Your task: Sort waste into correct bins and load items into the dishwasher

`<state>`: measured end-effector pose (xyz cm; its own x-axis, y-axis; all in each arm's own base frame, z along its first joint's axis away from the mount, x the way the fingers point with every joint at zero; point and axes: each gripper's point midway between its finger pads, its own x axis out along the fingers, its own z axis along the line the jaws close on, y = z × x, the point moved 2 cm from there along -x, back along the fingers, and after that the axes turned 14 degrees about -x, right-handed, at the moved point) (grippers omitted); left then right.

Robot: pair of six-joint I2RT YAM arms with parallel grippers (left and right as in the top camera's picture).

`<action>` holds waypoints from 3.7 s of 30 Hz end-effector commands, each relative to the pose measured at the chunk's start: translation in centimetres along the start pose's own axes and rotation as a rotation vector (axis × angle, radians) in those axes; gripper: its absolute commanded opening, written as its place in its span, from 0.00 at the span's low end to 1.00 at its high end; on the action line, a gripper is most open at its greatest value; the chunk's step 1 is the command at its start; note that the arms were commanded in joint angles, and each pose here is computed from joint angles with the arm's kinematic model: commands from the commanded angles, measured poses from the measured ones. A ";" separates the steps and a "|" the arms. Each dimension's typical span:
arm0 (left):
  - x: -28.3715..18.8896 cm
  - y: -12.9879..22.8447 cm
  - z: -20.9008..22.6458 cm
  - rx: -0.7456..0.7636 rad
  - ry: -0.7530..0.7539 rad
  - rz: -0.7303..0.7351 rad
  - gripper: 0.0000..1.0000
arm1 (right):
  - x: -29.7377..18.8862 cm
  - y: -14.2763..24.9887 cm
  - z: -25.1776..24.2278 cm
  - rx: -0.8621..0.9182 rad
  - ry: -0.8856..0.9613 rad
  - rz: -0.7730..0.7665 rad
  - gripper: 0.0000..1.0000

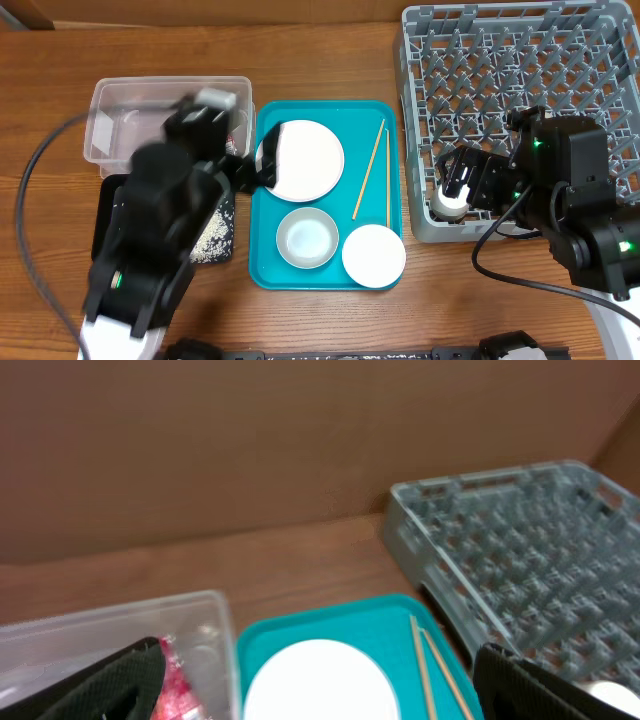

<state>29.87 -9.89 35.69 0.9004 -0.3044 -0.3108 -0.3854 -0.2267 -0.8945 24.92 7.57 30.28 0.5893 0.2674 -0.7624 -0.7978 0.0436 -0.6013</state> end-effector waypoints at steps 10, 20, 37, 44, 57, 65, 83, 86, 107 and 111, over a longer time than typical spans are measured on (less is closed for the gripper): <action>-6.1 9.6 6.2 -0.017 -0.014 -0.258 1.00 | -0.5 -0.6 0.0 -0.005 0.005 -0.028 1.00; -3.7 16.5 8.6 -0.003 0.031 -0.366 1.00 | -0.5 -0.6 0.0 -0.005 0.005 -0.028 1.00; -2.4 19.6 9.1 -0.010 0.036 -0.254 1.00 | -0.5 -0.6 0.0 -0.005 0.005 -0.028 1.00; -2.4 19.6 9.1 -0.010 0.036 -0.254 1.00 | -0.6 -1.0 1.2 0.031 -0.071 -0.039 1.00; -2.4 19.6 9.1 -0.010 0.036 -0.254 1.00 | 3.8 4.8 6.0 -0.142 -0.251 0.240 0.84; -2.4 19.6 9.1 -0.010 0.036 -0.254 1.00 | 13.7 16.7 3.5 -0.093 -0.047 0.620 0.74; -2.4 19.6 9.1 -0.010 0.036 -0.254 1.00 | 15.9 17.8 2.1 -0.100 0.032 0.608 0.06; -2.4 19.6 9.1 -0.010 0.036 -0.254 1.00 | 13.1 13.2 2.0 -0.126 0.082 0.415 0.04; -2.4 19.6 9.1 -0.010 0.036 -0.254 1.00 | -2.4 -6.5 -12.3 0.062 1.199 -0.480 0.04; -2.4 19.6 9.1 -0.010 0.036 -0.254 1.00 | 0.3 -6.0 -16.8 0.092 1.313 -0.344 0.04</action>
<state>22.05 -5.16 15.96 0.9622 -0.2627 -0.0710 -0.1545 -0.3126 -0.9372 31.87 -6.19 30.13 0.5135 -0.8003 -0.3096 -0.5324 -0.0141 -0.8464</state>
